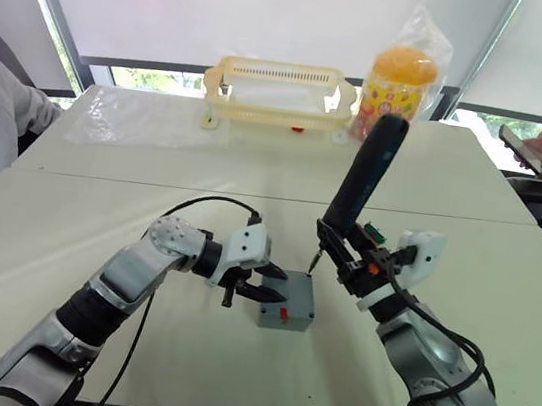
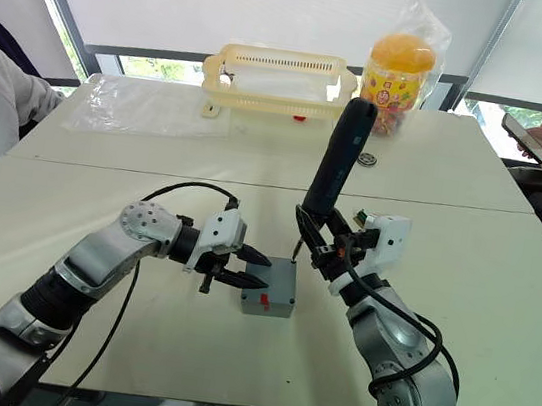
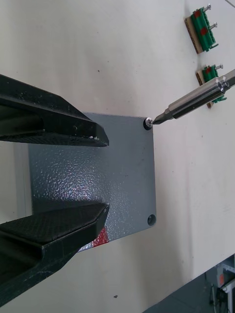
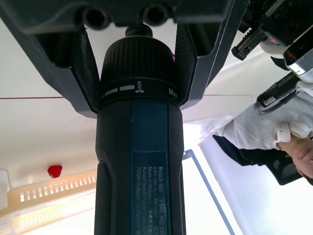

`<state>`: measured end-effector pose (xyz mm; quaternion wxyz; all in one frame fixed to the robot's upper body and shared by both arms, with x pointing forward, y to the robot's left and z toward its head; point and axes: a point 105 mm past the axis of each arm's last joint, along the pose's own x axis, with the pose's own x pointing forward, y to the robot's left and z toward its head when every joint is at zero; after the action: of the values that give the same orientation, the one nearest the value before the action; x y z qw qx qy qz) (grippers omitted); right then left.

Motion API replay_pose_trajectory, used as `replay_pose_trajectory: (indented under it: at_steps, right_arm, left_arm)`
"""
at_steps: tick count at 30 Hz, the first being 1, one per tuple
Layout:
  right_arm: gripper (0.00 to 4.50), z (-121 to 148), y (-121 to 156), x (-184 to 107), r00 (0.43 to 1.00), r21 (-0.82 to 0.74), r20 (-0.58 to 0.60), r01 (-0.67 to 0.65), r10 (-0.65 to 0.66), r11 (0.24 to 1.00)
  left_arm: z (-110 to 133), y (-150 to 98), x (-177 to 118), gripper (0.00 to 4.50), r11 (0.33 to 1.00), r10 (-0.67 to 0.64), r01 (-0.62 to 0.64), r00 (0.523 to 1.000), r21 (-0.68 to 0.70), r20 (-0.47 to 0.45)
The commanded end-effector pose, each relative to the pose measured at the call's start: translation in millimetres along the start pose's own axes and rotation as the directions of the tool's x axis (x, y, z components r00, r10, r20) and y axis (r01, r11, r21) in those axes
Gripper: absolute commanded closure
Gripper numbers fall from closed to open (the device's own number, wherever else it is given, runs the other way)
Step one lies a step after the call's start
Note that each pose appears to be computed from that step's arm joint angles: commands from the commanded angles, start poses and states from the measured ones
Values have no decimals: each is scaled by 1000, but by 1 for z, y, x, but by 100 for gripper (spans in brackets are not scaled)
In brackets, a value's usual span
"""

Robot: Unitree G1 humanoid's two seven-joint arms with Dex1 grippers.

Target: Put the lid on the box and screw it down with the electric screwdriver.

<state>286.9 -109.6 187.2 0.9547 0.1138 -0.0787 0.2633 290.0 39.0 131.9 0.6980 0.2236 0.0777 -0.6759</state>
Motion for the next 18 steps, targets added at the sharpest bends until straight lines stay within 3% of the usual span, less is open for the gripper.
replay_pose_trajectory:
  at_steps: [1, 18]
  right_arm:
    - [279, 21, 11, -2, 995, -41, 84, -40, 44, 998]
    - [279, 10, 7, -2, 998, -56, 58, -27, 30, 998]
  left_arm:
    - [-20, -7, 4, 269, 999, -23, 20, 997, -51, -73]
    - [-20, -7, 4, 269, 999, -17, 14, 997, -52, -71]
